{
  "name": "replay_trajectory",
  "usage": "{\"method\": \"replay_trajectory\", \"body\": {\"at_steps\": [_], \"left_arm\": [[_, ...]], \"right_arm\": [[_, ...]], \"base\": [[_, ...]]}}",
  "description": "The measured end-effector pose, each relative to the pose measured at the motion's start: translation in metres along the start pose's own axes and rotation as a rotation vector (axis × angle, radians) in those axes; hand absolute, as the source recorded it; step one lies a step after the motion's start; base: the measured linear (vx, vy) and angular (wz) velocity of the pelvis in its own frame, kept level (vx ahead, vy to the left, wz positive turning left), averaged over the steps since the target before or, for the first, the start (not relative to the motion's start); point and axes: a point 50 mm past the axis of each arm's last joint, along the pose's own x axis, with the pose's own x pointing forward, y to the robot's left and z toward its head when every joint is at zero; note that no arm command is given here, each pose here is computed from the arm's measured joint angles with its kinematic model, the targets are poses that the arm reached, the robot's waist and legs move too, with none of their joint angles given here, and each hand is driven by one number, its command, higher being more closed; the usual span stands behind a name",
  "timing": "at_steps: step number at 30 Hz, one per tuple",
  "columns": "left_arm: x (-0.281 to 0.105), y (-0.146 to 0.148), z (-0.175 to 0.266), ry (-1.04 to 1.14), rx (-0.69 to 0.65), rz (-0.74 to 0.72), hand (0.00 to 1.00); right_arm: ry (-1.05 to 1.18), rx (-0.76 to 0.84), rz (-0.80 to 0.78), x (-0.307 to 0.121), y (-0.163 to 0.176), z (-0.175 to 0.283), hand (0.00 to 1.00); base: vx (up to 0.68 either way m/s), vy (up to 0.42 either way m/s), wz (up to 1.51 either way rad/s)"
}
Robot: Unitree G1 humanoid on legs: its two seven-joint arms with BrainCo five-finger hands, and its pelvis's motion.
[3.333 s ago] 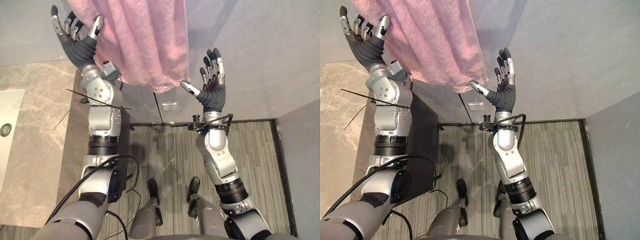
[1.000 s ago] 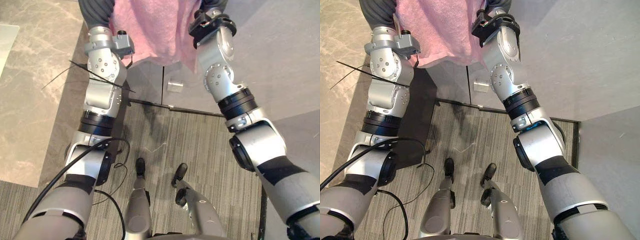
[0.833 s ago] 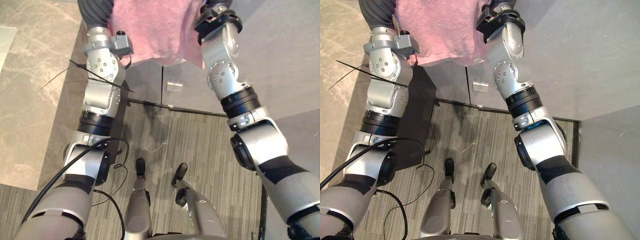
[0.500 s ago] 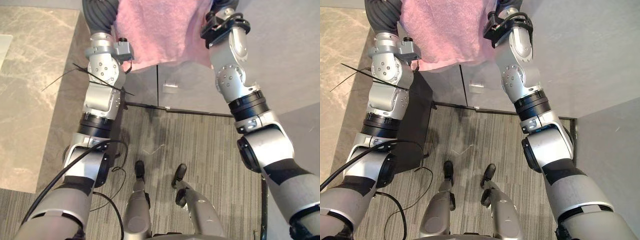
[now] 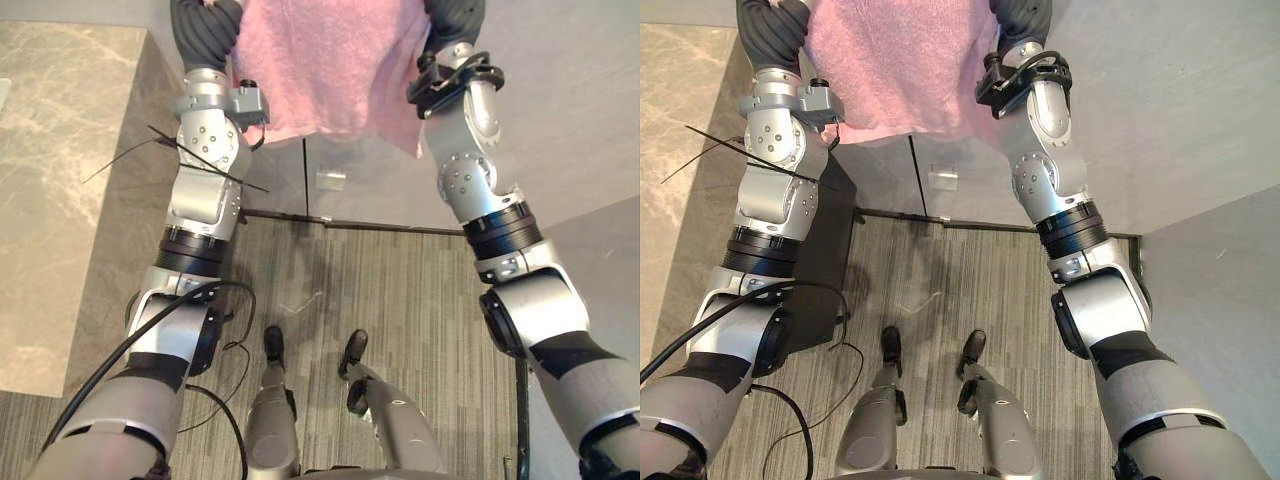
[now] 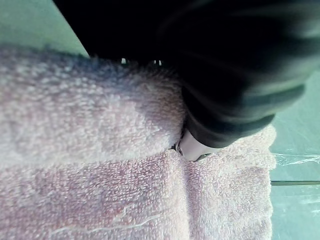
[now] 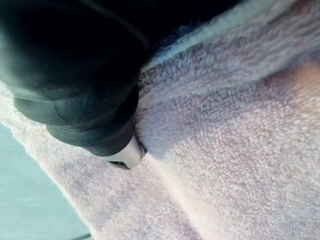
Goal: Organize washtable
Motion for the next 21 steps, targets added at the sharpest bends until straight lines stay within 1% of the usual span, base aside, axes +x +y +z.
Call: {"method": "replay_trajectory", "body": {"at_steps": [3, 4, 5, 9, 14, 16, 17, 20, 21], "left_arm": [[0.000, 0.000, -0.001, 0.003, 0.001, -0.003, 1.00], [-0.001, 0.000, -0.001, 0.004, 0.002, -0.004, 1.00], [-0.001, 0.000, -0.001, 0.005, 0.001, -0.003, 0.00], [-0.002, 0.008, -0.005, 0.022, 0.005, 0.020, 0.00], [-0.008, 0.023, -0.019, 0.081, 0.014, 0.057, 0.00], [-0.018, 0.031, -0.033, 0.142, 0.034, 0.075, 0.00], [-0.025, 0.039, -0.041, 0.178, 0.045, 0.099, 0.00], [-0.042, 0.060, -0.057, 0.253, 0.082, 0.147, 0.00], [-0.046, 0.063, -0.060, 0.272, 0.090, 0.154, 0.00]], "right_arm": [[0.002, -0.005, 0.001, -0.003, -0.001, -0.002, 1.00], [0.003, -0.005, 0.000, -0.003, -0.001, -0.002, 0.00], [0.005, -0.005, -0.003, -0.004, -0.003, -0.003, 0.00], [0.017, -0.010, -0.023, -0.006, -0.009, -0.006, 0.00], [0.048, -0.041, -0.070, -0.014, -0.027, -0.012, 0.00], [0.111, -0.051, -0.139, -0.029, -0.049, -0.025, 0.00], [0.149, -0.051, -0.209, -0.040, -0.067, -0.034, 0.00], [0.240, -0.079, -0.340, -0.072, -0.106, -0.049, 0.00], [0.258, -0.089, -0.352, -0.077, -0.111, -0.051, 0.00]], "base": [[0.00, 0.000, 0.00], [0.00, 0.000, 0.00], [0.00, 0.000, 0.00], [-0.01, 0.008, -0.07], [0.00, 0.000, 0.00], [0.01, 0.012, 0.02], [0.02, 0.021, 0.04], [-0.01, 0.010, 0.01], [-0.05, 0.006, -0.02]]}}
